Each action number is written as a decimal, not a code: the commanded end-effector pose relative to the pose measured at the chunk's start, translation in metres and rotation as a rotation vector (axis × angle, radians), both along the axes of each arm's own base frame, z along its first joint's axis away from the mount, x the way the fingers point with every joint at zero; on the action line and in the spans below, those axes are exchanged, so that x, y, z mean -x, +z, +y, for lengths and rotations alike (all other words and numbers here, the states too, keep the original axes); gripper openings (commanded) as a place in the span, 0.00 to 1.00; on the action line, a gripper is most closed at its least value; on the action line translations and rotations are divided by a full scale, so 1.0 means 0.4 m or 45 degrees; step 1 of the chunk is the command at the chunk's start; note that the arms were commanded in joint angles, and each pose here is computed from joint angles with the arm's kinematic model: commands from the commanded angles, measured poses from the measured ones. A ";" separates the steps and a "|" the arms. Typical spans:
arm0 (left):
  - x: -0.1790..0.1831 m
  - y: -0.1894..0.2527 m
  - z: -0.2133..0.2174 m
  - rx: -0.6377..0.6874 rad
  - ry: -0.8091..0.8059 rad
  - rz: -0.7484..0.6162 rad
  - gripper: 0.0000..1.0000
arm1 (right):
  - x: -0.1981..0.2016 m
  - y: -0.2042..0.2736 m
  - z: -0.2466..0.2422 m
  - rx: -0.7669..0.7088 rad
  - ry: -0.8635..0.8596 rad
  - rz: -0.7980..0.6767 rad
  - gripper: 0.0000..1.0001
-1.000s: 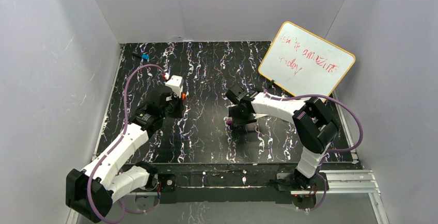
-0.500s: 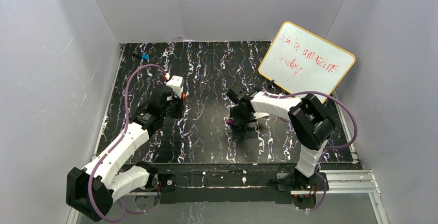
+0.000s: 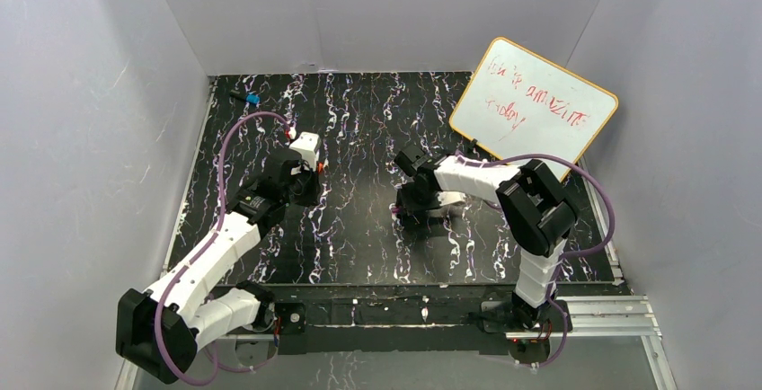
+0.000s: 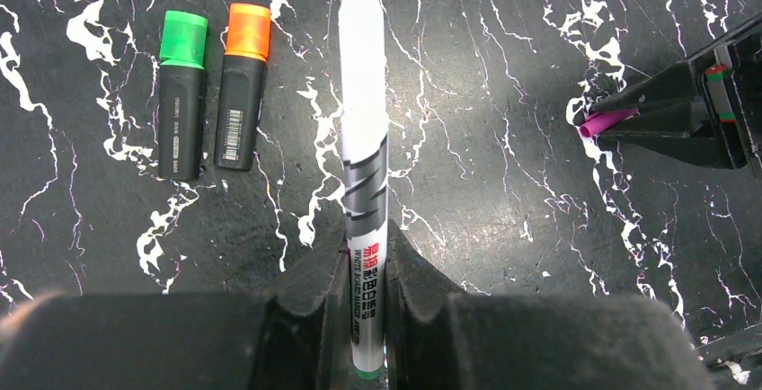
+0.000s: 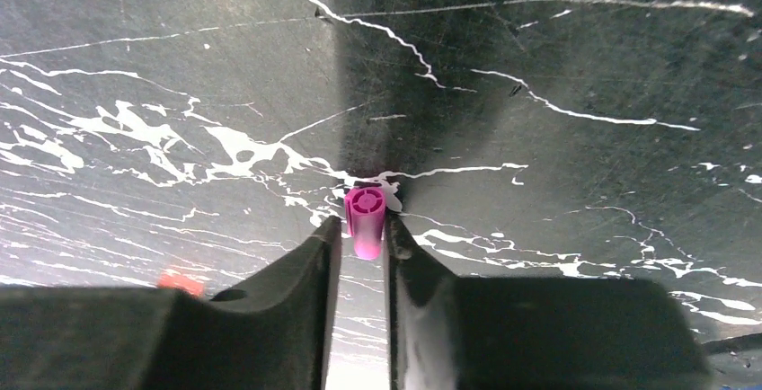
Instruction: Insert the pens into the pen caps
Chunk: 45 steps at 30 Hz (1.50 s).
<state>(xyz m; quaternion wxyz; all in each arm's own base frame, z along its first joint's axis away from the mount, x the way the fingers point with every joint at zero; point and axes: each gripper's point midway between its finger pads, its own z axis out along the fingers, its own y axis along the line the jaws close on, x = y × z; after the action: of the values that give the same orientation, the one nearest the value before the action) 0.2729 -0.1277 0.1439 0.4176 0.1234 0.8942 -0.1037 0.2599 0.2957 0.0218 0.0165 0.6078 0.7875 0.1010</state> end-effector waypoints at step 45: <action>0.228 0.242 -0.320 0.915 -1.072 -0.128 0.00 | -0.001 0.868 0.157 0.061 1.863 -2.449 0.01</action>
<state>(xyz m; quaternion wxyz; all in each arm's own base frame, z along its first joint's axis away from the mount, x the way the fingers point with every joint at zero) 0.1989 -0.2503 0.2227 0.4069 0.2971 0.6969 -0.5104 0.2798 0.3555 0.3409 0.5110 -0.2652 0.6710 0.4672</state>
